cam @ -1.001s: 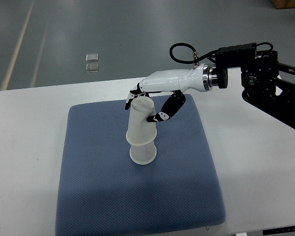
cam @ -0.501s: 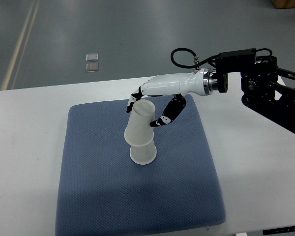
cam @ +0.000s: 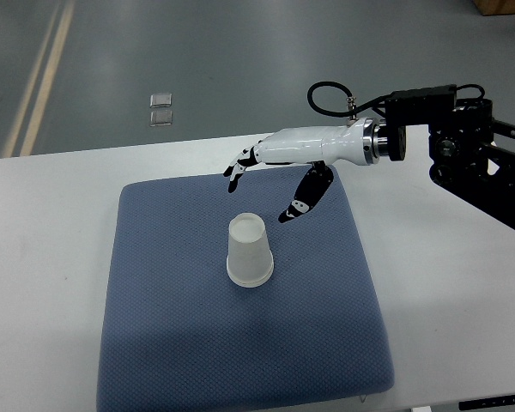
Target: Stack paper cups
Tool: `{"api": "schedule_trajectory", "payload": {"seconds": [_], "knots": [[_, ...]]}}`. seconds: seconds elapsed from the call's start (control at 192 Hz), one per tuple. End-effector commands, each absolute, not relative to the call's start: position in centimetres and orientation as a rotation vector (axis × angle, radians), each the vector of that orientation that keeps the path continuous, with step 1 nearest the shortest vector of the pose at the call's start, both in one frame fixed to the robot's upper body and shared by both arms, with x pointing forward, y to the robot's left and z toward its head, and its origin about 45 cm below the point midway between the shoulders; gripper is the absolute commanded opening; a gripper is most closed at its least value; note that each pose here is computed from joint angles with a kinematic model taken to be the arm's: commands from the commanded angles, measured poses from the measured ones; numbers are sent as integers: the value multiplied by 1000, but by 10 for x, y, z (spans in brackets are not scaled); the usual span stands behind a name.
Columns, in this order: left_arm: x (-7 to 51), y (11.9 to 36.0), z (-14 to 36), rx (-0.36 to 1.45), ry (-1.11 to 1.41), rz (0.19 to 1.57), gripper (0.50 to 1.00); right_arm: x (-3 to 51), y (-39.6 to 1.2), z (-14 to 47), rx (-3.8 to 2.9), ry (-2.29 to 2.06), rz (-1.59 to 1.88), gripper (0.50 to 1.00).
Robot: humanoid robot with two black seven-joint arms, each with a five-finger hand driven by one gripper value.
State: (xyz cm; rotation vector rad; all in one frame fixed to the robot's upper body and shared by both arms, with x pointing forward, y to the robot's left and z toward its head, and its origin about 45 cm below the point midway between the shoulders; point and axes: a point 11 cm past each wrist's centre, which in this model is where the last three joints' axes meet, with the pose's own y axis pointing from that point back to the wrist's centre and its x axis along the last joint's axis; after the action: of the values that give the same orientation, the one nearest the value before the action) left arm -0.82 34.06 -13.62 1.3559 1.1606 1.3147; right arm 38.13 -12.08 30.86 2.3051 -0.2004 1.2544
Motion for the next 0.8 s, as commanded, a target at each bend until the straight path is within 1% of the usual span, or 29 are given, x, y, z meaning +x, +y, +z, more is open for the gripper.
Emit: {"api": "schedule_trajectory", "payload": {"seconds": [0.0,0.125,0.37,0.594,0.792], "knots": [[-8,341,-136,1356,1161,1315,1000,391,-130,306,2346,-346,1208,885],[-8,341,-136,1356,1161,1315,1000,409,-147,298,2445,-631,1037,885],[-8,341,-136,1356,1161,1315,1000,446,-185,273,2517,-1326,517,885],[-8,341,-136,1357,1160,1316,1000,440,-214,219,2514,-1698,-13,885],[-8,341,-136,1356,1161,1315,1000,435,-228,201,2470,-1942,-332,887]]}}
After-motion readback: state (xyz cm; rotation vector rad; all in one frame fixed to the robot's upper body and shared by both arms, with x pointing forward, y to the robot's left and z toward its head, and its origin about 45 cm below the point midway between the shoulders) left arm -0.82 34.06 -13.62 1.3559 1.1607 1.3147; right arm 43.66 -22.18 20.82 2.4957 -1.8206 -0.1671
